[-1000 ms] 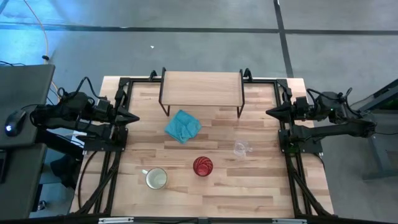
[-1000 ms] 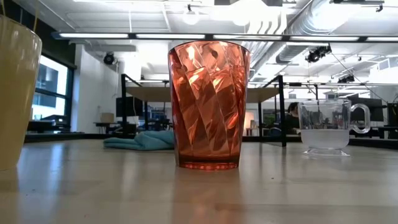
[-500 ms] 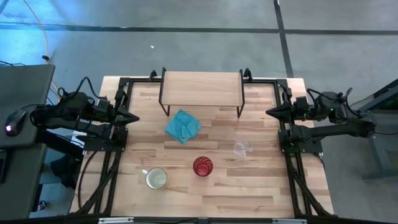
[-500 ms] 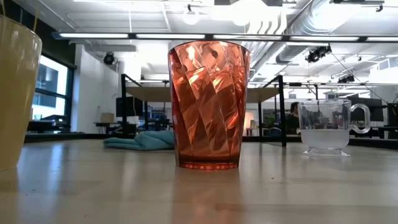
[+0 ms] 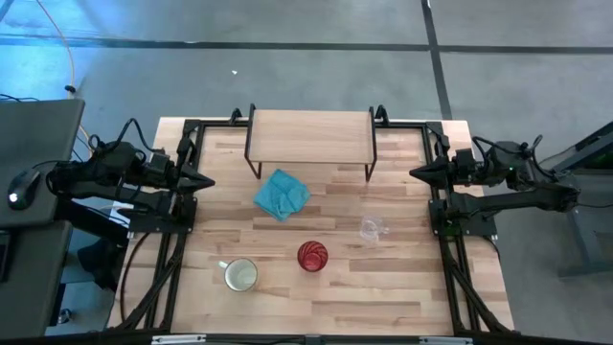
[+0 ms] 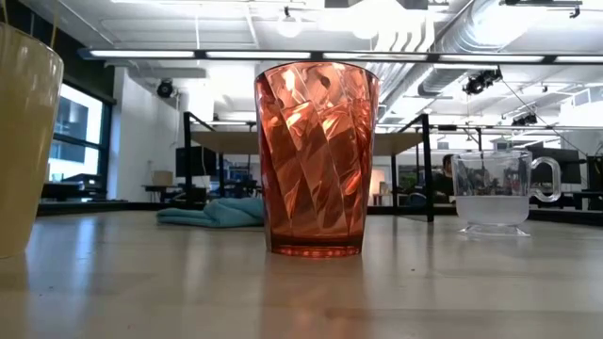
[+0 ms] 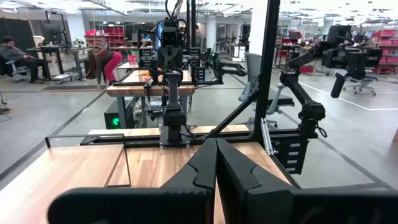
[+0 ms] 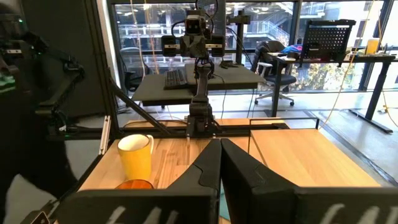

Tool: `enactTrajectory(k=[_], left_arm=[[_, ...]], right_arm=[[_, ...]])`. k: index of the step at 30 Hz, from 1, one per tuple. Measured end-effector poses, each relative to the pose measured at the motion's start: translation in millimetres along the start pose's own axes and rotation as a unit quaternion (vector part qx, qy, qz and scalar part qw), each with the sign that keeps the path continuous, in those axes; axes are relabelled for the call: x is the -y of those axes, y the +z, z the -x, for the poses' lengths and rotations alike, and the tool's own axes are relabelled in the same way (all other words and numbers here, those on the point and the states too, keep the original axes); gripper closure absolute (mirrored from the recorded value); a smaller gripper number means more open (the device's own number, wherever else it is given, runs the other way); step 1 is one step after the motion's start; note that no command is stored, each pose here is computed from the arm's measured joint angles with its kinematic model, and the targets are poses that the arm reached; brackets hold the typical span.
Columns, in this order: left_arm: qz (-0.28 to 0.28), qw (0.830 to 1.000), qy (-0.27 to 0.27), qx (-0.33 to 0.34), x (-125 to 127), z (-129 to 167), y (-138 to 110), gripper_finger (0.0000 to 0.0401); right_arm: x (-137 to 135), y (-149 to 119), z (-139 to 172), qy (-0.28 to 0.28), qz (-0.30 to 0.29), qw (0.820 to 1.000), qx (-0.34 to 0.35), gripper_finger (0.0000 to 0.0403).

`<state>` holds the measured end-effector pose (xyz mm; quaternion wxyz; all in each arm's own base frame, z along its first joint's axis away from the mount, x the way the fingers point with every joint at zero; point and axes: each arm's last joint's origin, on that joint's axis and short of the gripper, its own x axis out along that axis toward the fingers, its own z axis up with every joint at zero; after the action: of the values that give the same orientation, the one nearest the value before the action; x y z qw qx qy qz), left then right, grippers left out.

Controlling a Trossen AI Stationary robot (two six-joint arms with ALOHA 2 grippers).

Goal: Stack small to large cups/mugs on shelf

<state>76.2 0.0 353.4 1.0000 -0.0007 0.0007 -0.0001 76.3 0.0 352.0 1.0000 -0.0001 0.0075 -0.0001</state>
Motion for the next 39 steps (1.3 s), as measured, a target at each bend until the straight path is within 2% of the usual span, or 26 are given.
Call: enactTrajectory(k=[21, 26, 39], left_arm=[[-0.001, 1.000, 0.000, 0.000, 0.0, 0.0, 0.0, 0.0400], [-0.049, 0.999, 0.000, 0.000, 0.0, 0.0, 0.1, 0.0400], [-0.050, 0.999, 0.000, 0.000, 0.0, 0.0, 0.1, 0.0400]], right_arm=[[0.0, 0.0, 0.0, 0.000, 0.000, 1.000, 0.000, 0.0402], [0.0, 0.0, 0.0, 0.000, 0.000, 1.000, 0.000, 0.0402], [0.0, 0.1, 0.0, 0.000, 0.005, 1.000, 0.000, 0.0402]])
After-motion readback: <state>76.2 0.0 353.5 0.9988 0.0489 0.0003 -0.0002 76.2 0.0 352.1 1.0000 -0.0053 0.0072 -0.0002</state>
